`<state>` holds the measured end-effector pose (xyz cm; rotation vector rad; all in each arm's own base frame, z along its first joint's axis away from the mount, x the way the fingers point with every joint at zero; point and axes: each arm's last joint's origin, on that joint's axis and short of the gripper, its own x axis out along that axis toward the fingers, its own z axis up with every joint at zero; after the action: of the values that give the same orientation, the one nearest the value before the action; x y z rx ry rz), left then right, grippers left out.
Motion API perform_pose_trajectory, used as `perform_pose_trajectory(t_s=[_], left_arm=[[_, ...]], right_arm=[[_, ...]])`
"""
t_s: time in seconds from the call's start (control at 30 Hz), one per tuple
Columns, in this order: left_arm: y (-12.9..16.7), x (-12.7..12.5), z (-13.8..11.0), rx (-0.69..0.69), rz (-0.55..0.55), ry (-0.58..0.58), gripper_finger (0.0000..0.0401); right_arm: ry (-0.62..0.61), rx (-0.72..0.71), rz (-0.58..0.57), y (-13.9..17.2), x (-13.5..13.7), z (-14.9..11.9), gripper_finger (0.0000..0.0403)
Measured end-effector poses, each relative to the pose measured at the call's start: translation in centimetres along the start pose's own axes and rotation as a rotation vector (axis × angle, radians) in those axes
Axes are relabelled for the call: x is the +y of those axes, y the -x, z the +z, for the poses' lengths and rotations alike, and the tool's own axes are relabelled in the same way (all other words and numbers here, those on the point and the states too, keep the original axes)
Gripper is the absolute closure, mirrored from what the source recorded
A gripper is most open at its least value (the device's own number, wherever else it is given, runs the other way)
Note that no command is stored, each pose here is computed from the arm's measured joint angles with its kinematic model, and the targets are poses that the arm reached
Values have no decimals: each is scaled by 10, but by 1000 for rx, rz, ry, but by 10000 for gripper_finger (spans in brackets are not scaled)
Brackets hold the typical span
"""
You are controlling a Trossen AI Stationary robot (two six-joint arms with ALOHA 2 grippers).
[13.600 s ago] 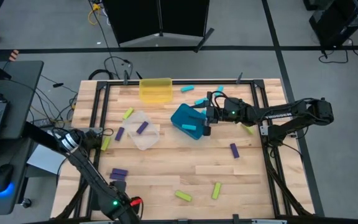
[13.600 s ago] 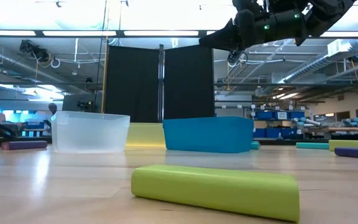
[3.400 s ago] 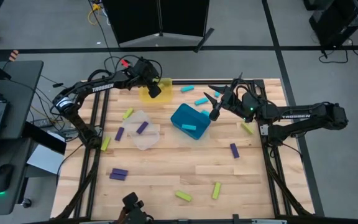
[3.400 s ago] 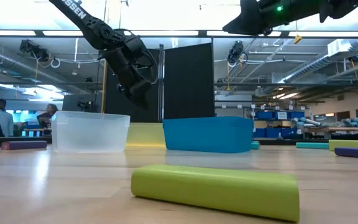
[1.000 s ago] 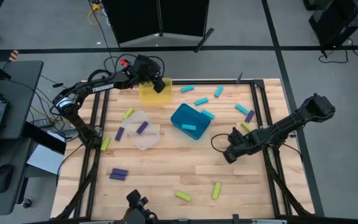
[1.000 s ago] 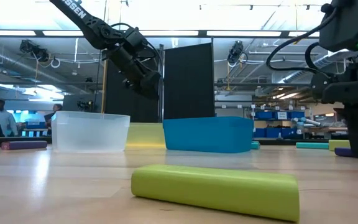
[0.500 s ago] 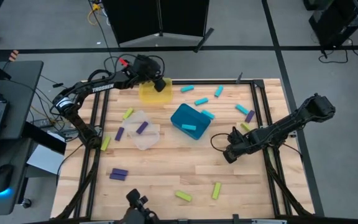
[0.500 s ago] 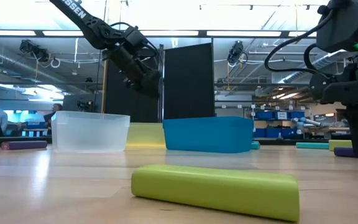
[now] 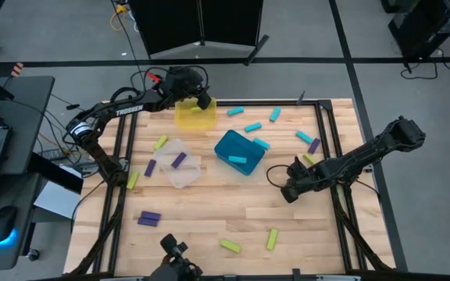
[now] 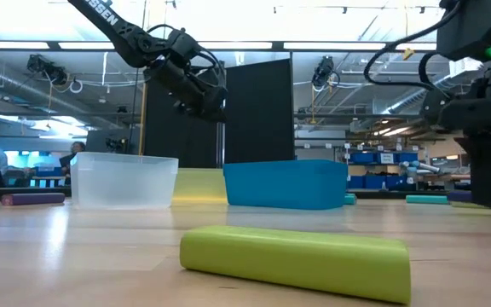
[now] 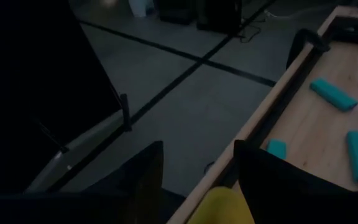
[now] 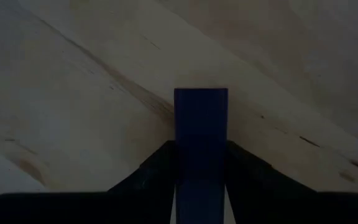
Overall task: Sort blocks
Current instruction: Put the violet block into the transparent bin
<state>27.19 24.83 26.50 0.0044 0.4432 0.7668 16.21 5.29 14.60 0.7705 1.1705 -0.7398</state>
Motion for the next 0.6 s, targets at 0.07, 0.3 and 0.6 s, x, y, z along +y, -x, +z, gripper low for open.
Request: perform_pose_trajectory(t_s=[0.07,0.3,0.6], left_arm=[[1,0,3,-24,4,-1,197],[14,4,18,-118,18,4,197],[46,9,40,-205,32,-2,197]], right_arm=[[9,-20,19,4,-1,1,280],[74,-163,99,21,-4,7,280],[178,-478,236,41,3,39,280]])
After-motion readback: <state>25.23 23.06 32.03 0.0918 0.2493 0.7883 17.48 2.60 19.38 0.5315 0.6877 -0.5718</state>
